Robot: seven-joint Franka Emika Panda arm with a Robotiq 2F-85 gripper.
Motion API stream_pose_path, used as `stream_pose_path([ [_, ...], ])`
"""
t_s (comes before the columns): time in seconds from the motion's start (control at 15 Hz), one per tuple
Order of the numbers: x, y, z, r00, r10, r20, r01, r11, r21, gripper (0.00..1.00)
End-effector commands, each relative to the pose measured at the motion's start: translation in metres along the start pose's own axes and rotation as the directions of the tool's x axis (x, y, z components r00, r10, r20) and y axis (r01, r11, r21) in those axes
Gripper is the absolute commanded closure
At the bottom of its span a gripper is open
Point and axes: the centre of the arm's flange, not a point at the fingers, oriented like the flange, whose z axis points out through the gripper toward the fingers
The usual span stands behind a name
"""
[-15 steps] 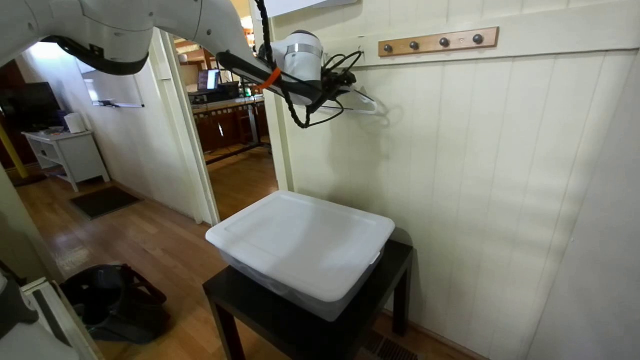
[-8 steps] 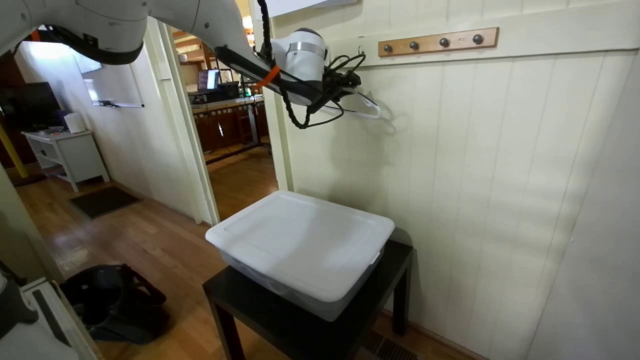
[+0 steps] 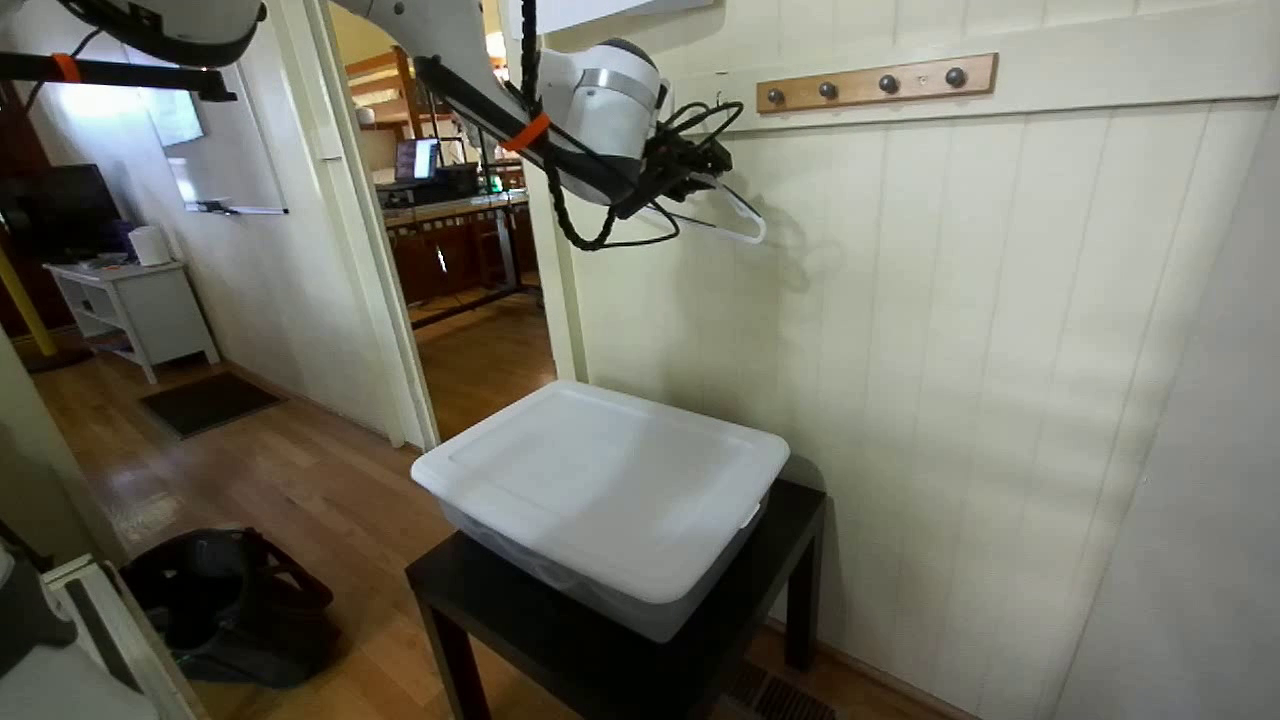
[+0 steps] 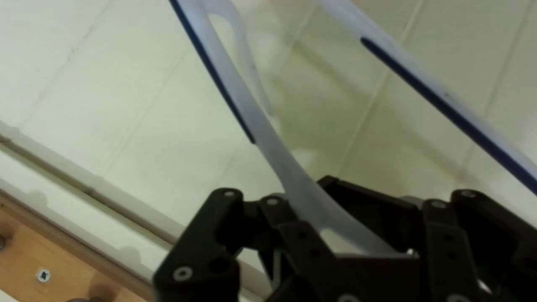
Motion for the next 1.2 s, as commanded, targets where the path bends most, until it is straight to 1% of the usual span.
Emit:
stream_pose_path([
  [0.0, 0.004, 0.023, -0.008, 0.998, -0.025, 0.057, 0.023, 0.999, 0.033, 1.00],
  [0.27, -0.001, 0.037, -0.002, 0.994, -0.070, 0.084, 0.065, 0.996, 0.059, 1.00],
  [0.6, 0.006, 0.042, 0.011, 0.994, -0.071, 0.083, 0.065, 0.995, 0.075, 1.00],
  [0.87, 0.017, 0.045, 0.019, 0.995, -0.061, 0.073, 0.057, 0.997, 0.055, 1.00],
  [1.13, 0.029, 0.051, 0.028, 0.993, -0.058, 0.098, 0.055, 0.998, 0.030, 1.00],
])
